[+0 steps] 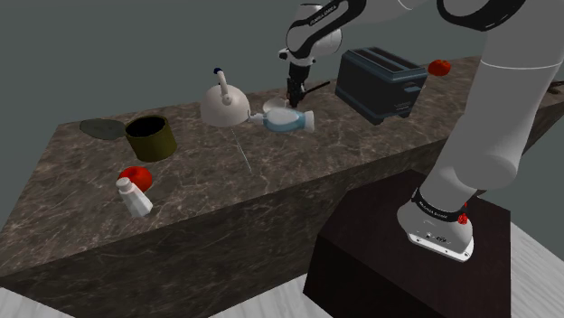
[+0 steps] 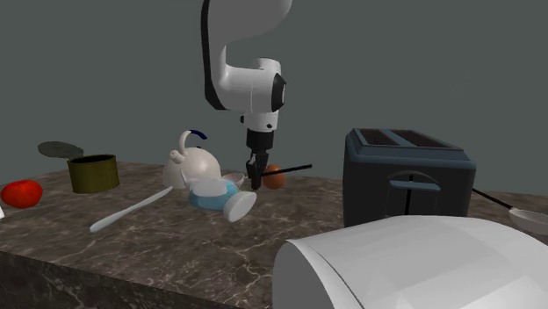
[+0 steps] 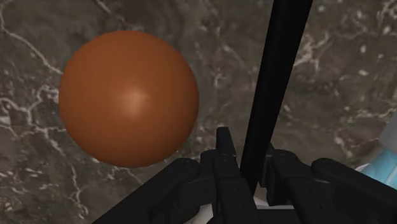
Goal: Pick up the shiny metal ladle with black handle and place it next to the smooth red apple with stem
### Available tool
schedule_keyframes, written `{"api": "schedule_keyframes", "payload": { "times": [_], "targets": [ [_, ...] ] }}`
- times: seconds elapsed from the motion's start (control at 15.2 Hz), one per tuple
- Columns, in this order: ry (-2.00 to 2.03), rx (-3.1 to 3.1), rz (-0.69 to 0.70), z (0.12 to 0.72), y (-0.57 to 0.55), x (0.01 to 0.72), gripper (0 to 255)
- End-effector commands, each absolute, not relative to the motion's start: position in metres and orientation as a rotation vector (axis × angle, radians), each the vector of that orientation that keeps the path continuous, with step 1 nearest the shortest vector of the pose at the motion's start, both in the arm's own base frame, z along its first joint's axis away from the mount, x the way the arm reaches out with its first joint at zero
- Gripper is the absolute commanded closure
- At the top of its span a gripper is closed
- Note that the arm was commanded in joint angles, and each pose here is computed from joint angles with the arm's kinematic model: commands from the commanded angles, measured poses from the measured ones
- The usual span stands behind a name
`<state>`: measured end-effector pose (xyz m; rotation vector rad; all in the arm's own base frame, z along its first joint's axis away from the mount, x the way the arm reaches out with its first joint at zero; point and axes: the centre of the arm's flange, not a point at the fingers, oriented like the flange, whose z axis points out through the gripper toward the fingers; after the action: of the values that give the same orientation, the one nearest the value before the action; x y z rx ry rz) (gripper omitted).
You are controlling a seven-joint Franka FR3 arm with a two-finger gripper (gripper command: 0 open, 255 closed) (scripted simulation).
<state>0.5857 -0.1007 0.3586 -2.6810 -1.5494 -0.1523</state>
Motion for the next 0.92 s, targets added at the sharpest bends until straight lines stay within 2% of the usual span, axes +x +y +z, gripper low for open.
{"api": "schedule_keyframes", "payload": {
  "times": [0.0,0.86],
  "targets": [
    [-1.546,-2.681,-0.146,0.367,-0.101,0.585,255],
    [-1.546,-2.681,-0.146,0.436,-0.101,0.585,255]
  ]
}}
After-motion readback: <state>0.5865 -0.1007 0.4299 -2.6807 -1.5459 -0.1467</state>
